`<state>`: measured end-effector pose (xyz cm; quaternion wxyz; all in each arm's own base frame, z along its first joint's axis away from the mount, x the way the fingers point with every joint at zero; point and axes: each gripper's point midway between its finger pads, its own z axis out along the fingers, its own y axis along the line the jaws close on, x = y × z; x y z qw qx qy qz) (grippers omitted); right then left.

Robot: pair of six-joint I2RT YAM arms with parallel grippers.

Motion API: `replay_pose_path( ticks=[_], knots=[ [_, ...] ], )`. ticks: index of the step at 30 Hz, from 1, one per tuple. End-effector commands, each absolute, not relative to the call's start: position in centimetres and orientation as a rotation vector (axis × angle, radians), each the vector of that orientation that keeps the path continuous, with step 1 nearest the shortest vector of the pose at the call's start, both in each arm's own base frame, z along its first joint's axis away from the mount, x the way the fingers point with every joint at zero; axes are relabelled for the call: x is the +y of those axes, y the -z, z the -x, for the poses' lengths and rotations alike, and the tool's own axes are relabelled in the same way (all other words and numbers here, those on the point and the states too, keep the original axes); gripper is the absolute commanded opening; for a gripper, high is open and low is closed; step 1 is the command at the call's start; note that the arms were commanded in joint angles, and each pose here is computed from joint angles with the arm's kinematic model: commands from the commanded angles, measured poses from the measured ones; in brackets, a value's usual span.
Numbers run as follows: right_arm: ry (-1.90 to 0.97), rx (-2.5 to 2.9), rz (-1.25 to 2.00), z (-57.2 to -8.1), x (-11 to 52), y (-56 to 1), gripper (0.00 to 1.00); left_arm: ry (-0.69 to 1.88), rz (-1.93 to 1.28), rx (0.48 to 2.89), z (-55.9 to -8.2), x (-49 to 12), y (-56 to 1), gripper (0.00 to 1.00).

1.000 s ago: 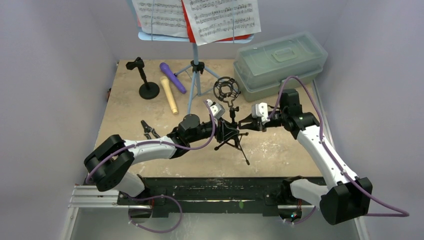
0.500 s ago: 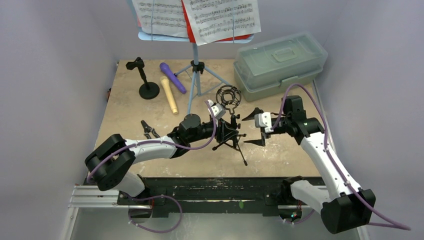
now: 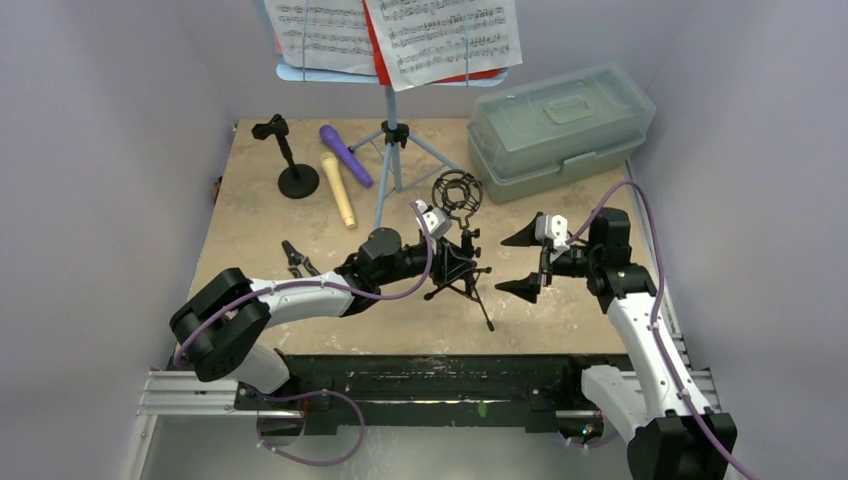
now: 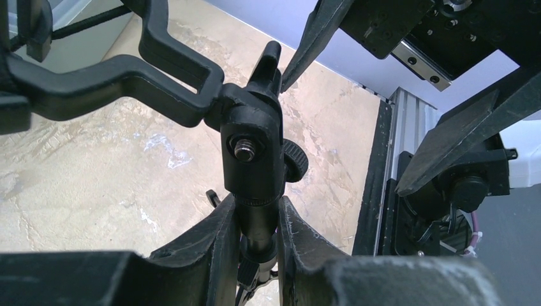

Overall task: Pack up the instrument practice props
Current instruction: Unscrew the knob on the microphone stand, then place the microphone stand at the center of the board.

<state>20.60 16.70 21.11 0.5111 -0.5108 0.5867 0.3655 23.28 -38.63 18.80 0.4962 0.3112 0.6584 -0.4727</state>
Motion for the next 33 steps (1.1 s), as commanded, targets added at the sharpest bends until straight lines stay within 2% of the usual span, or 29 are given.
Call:
replay_pose_path(
  ticks=[1,22,33],
  knots=[
    [-0.896,1.392,1.189,-20.7,16.7,-21.9,0.96,1.141,-0.729,1.389,-24.0,-38.9,-25.0,0.0],
    [-0.836,1.43,1.154,-21.4,15.8,-21.4,0.99,1.026,-0.833,1.32,-23.6,-37.7,-26.0,0.0],
    [-0.669,1.489,1.19,-22.5,14.3,-20.0,0.99,0.825,-1.017,1.246,-22.9,-35.6,-26.9,0.0]
  ],
)
